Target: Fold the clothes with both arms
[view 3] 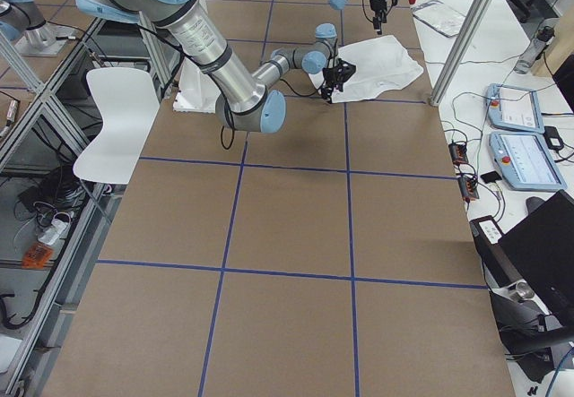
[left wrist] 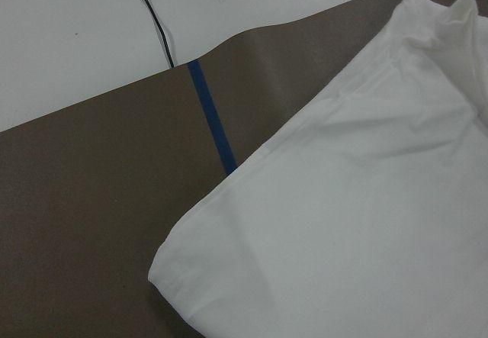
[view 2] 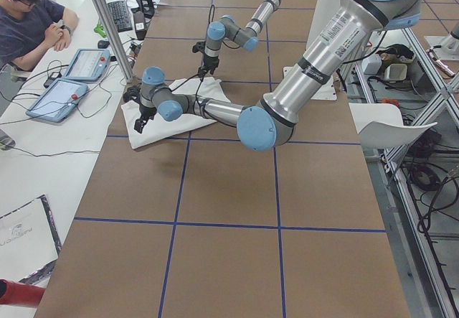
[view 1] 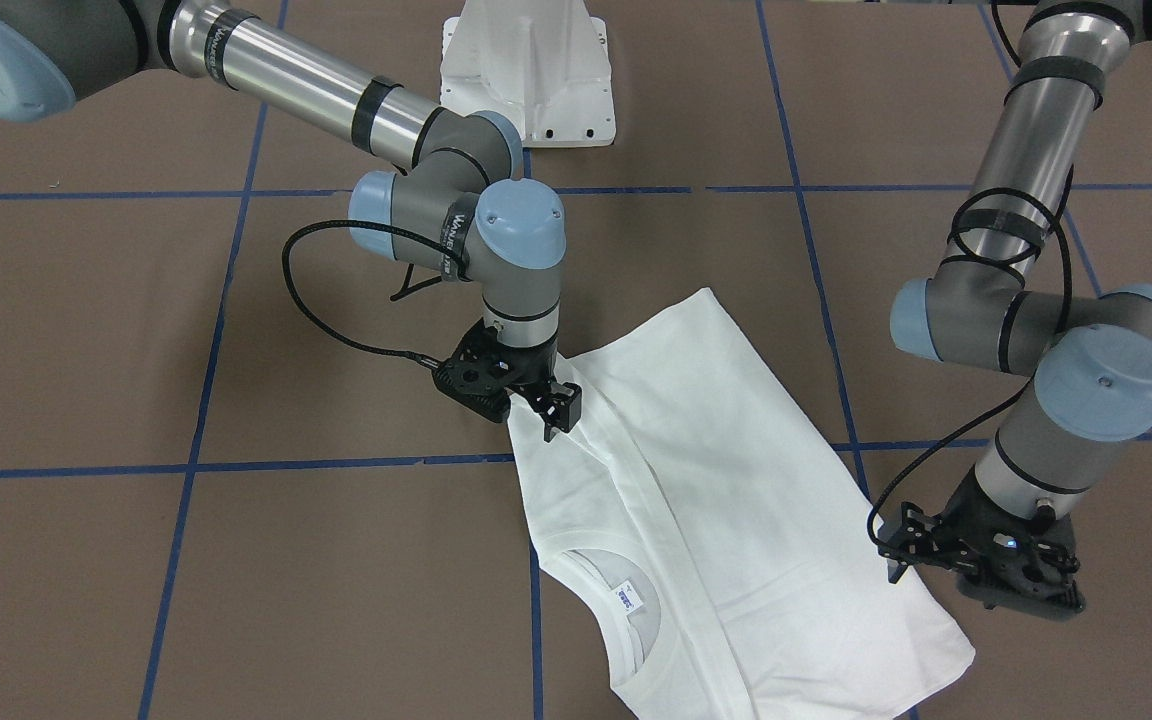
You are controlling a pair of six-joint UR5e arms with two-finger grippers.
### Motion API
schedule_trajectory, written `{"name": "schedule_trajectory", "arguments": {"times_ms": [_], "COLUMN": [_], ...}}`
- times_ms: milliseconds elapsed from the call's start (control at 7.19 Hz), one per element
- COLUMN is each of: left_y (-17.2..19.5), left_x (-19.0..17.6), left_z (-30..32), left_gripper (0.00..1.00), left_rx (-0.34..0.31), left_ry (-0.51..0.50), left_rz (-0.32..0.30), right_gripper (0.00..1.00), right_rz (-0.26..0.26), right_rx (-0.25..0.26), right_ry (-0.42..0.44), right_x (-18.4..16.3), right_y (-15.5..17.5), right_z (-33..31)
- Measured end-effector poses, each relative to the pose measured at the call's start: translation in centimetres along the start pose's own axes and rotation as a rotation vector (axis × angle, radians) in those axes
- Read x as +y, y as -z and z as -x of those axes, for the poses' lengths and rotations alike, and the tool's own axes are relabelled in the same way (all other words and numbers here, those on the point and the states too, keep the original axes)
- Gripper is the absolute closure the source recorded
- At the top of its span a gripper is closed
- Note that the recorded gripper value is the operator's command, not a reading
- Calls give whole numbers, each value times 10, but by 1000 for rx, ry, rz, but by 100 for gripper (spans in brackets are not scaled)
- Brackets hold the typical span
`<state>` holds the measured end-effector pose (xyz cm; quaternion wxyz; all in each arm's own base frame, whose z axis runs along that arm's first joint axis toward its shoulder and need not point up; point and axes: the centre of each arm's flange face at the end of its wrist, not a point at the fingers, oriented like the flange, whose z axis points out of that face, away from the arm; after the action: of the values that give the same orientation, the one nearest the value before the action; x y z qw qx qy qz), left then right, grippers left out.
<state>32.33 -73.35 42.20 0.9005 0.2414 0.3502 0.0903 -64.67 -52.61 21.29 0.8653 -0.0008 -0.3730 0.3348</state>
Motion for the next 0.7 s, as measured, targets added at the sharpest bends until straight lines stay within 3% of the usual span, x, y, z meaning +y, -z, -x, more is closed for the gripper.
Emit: {"name": "schedule_trajectory", "arguments": {"times_ms": [278, 557, 696], "left_y": [0, 0, 0], "left_x": [0, 1, 1], "left_z": [0, 0, 0], "left_gripper": [0, 0, 0], "left_rx": [-1, 0, 0], "left_ry": [0, 1, 1], "left_rz": [0, 1, 0], "right_gripper": [54, 99, 100], "right_rz": [-1, -1, 0], "right_rx": [2, 4, 4], "right_ry": [2, -2, -9], "right_x": [2, 4, 4], "right_y": [-1, -1, -1], "right_z": [0, 0, 1]}}
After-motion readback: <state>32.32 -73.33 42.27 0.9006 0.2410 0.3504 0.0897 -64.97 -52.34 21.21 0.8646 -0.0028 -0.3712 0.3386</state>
